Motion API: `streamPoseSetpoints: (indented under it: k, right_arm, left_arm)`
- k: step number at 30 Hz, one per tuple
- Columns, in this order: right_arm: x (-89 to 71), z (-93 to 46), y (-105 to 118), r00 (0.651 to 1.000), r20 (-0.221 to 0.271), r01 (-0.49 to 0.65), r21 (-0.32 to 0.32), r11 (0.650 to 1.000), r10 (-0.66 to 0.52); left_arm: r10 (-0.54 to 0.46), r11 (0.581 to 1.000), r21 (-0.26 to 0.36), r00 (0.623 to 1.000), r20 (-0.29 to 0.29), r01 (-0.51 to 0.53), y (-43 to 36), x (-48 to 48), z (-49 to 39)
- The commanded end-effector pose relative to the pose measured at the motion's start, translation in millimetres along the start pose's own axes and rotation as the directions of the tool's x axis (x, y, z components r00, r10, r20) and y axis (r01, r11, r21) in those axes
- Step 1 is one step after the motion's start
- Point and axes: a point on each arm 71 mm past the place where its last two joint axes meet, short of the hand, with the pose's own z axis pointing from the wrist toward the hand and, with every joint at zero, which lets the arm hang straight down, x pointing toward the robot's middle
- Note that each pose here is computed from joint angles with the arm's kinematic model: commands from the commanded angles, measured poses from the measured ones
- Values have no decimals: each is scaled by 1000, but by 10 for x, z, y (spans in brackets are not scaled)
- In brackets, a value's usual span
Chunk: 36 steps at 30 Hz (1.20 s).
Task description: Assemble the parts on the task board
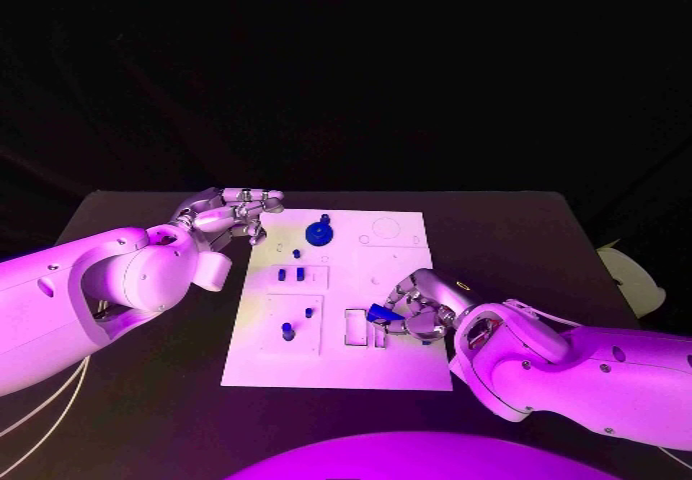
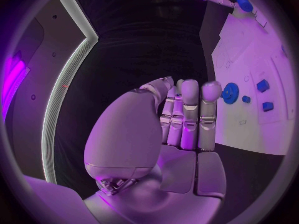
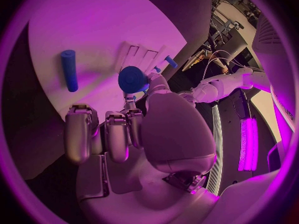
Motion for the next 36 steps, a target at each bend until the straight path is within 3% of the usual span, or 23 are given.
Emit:
streamPoseSetpoints:
  k: [1,16,36]
  right_arm:
    - [38,32,35,1000,-16,-25,-5,1000,25]
    - [186,179,87,994,-109,26,7,1000,-25]
    - [189,228,156,994,-99,49,-7,999,-49]
  left_arm:
    - [-1,1000,4,1000,-24,1,-7,34,3]
    - [-2,1000,-1,1000,-30,2,-7,46,-9]
    - [-3,1000,-9,999,-39,3,-4,58,-16]
